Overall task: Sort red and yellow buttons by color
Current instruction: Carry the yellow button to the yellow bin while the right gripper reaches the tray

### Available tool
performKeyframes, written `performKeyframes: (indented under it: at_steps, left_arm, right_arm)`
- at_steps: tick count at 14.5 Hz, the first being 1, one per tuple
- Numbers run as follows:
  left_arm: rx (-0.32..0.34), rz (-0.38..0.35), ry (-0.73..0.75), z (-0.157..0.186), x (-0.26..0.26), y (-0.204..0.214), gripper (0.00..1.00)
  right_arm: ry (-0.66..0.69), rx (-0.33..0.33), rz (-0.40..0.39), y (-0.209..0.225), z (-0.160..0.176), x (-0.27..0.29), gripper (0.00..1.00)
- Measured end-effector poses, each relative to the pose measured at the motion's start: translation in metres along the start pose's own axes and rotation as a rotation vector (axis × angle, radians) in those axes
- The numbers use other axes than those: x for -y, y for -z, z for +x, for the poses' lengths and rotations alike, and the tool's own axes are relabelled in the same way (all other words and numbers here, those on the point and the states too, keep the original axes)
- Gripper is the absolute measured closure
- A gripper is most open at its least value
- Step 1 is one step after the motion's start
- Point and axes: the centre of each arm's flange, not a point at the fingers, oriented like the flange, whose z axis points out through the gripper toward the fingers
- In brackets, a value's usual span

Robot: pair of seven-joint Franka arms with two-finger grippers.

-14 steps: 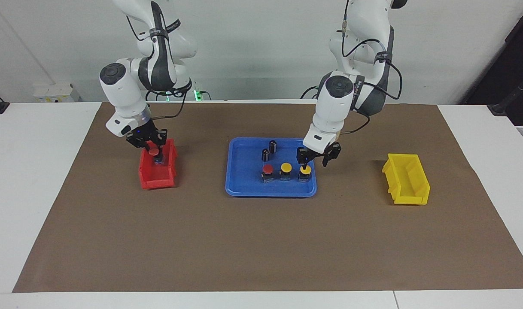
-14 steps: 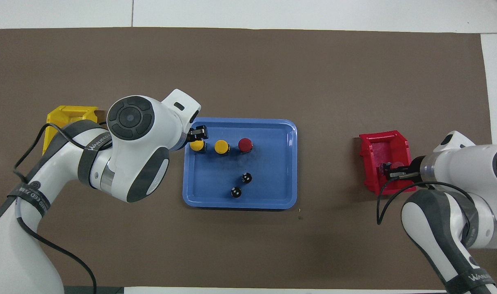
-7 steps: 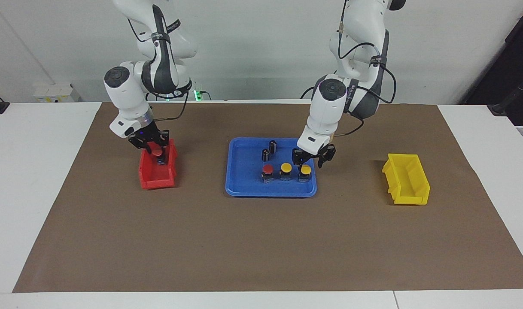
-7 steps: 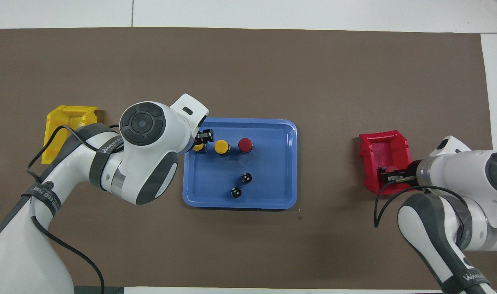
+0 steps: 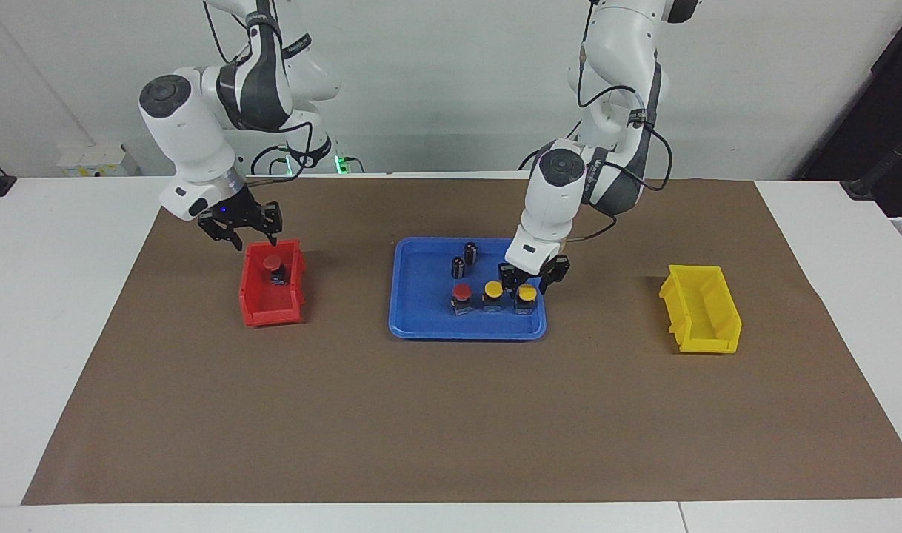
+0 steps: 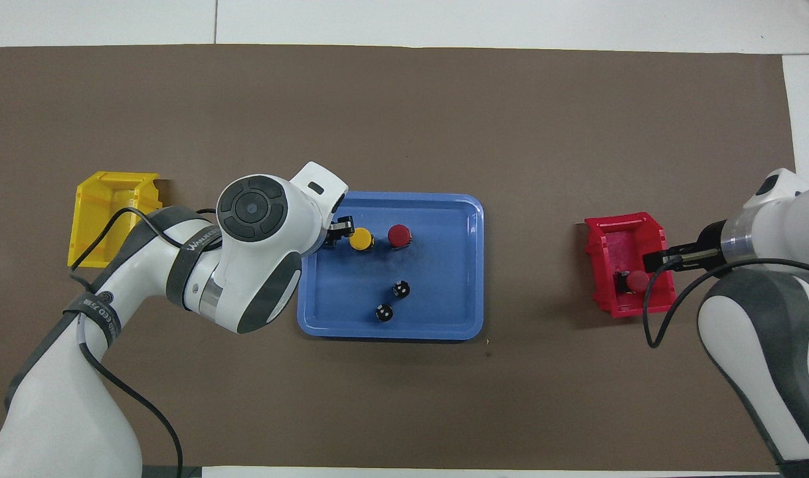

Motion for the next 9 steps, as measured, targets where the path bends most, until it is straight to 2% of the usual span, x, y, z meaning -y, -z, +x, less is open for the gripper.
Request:
performKeyframes:
  at_steps: [1,4,7,9]
  left_arm:
    - [-0.004,-0.003,0.004,0.002,-0.001,0.002,0.59]
    - [-0.006,-0.001,0.023,0.014,-0.002,0.024,0.59]
    - [0.022,0.034,0.047,0.044,0.025,0.098,0.59]
    - [0.038,0.048,-0.002,0.065,0.084,0.148,0.59]
  right_arm:
    - [0.004,0.013,0.003,0.021,0.003,0.002,0.28]
    - [0.006,0.046,0.012,0.076,0.013,0.002,0.28]
    - [-0.019,0.029,0.011,0.094,0.034,0.013,0.27]
    - [-0.050,0.008,0.007,0.095,0.051,0.066,0.27]
